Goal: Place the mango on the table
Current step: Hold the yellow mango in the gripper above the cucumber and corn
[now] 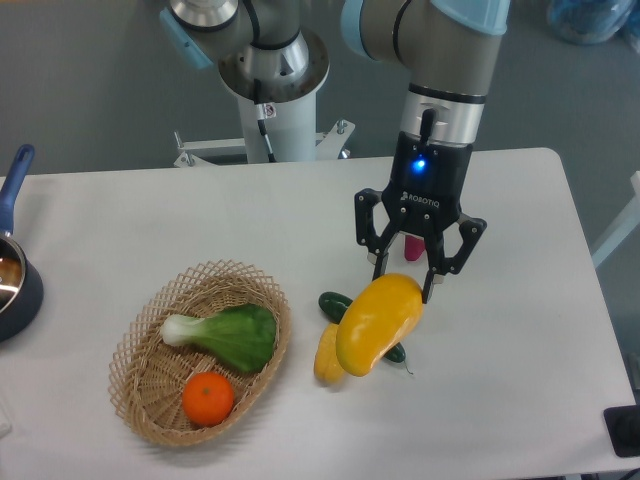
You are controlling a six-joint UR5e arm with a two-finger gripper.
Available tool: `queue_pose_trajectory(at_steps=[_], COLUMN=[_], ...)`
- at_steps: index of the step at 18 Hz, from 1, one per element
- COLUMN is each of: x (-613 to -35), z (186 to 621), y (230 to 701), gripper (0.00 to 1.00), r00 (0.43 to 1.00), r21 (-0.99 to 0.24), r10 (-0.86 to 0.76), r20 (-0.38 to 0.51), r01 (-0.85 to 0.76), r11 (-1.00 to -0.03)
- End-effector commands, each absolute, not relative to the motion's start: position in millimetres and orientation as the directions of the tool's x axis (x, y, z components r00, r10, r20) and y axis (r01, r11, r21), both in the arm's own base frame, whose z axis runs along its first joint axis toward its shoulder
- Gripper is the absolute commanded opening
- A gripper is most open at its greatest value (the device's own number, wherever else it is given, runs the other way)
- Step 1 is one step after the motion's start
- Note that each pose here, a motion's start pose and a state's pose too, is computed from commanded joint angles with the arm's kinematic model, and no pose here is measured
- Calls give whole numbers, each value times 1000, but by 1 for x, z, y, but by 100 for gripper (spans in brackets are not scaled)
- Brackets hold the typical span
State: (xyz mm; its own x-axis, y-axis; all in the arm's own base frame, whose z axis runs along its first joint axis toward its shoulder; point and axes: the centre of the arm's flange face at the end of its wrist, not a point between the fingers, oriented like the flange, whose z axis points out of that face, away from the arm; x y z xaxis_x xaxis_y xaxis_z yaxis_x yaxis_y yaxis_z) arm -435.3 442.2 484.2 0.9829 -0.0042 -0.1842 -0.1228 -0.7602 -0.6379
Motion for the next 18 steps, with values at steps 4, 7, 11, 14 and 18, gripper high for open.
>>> queue_pose_trajectory(at_steps=[4, 7, 11, 14, 18], x=[-435, -436, -436, -442, -460], z=[480, 480, 479, 472, 451], y=[442, 442, 441, 436, 425], gripper=[39, 39, 39, 39, 39], r00=[984, 984, 982, 975, 961], r21=[-636, -636, -632, -616, -580], r10=[-8, -6, -19, -55, -121], r20=[-179, -179, -187, -213, -250], r01=[-122, -120, -135, -178, -249], r11=[-762, -762, -763, -768, -776])
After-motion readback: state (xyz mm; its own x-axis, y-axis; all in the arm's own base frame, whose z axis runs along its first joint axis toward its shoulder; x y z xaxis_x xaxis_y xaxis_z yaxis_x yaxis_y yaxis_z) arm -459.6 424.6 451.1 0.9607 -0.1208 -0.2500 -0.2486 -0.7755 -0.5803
